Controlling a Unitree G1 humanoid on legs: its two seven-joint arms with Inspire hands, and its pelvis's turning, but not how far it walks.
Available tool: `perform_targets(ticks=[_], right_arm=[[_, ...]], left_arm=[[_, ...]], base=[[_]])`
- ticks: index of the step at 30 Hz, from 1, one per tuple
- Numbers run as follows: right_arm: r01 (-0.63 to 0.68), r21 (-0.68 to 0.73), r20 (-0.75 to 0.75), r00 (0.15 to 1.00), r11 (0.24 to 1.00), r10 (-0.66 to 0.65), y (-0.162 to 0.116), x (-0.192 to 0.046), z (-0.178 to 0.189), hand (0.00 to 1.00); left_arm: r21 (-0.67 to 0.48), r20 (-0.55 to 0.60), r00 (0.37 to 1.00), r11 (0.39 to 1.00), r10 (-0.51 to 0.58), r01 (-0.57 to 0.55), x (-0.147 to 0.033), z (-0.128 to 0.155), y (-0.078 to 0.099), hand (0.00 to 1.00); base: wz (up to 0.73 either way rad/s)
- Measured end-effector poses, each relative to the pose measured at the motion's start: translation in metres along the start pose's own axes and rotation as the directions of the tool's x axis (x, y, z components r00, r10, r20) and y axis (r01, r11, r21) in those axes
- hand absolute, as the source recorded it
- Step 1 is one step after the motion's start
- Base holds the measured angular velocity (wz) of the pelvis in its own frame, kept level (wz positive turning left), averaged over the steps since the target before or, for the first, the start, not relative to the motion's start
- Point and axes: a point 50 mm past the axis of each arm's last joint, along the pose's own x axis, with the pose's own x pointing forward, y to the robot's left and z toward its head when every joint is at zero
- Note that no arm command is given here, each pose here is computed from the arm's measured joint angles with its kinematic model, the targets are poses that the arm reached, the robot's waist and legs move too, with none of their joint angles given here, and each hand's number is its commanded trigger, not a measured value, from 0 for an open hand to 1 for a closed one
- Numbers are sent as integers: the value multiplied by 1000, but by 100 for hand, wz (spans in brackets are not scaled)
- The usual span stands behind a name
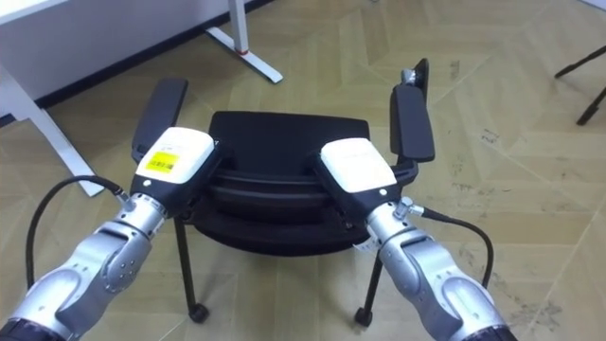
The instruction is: Push chair
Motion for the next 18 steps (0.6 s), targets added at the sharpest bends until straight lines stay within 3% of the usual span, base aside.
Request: perform_targets(ticks=[18], right_arm=[[-2,4,1,1000,1000,2,2,-1,-1,100]], left_arm=[[9,6,1000,1000,-3,3,0,1,0,100]], base=[[0]])
